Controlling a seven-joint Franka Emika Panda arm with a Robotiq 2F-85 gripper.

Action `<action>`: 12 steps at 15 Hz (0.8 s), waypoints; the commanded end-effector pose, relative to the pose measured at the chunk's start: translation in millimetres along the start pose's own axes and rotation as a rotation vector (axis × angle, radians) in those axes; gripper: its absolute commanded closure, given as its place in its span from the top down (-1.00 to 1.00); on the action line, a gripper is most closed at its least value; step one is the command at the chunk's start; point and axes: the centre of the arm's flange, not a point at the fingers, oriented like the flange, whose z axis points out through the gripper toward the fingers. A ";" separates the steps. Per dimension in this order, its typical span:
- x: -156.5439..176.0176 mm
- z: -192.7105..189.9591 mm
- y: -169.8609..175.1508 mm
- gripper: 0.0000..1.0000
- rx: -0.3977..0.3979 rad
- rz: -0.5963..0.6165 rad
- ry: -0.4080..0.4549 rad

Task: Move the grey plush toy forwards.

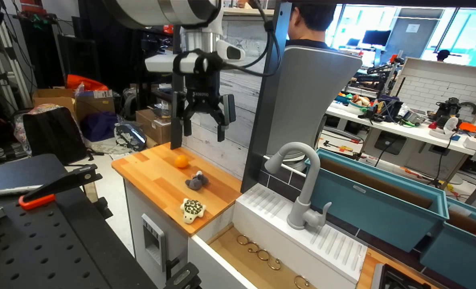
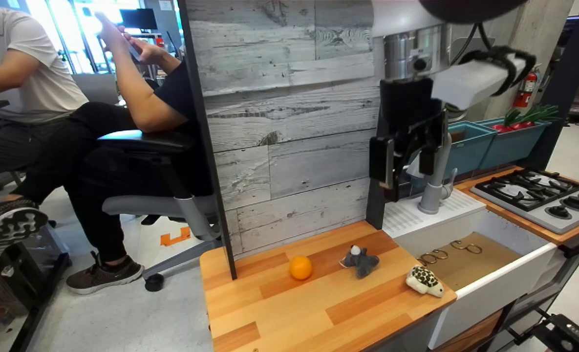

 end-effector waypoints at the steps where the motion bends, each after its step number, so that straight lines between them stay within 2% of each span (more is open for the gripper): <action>1: 28.0 40.8 -18.0 1.00 0.009 0.006 0.068; 5: 46.2 75.3 -37.3 1.00 0.052 -0.005 0.093; 12: 68.3 118.2 -57.0 1.00 0.087 0.018 0.038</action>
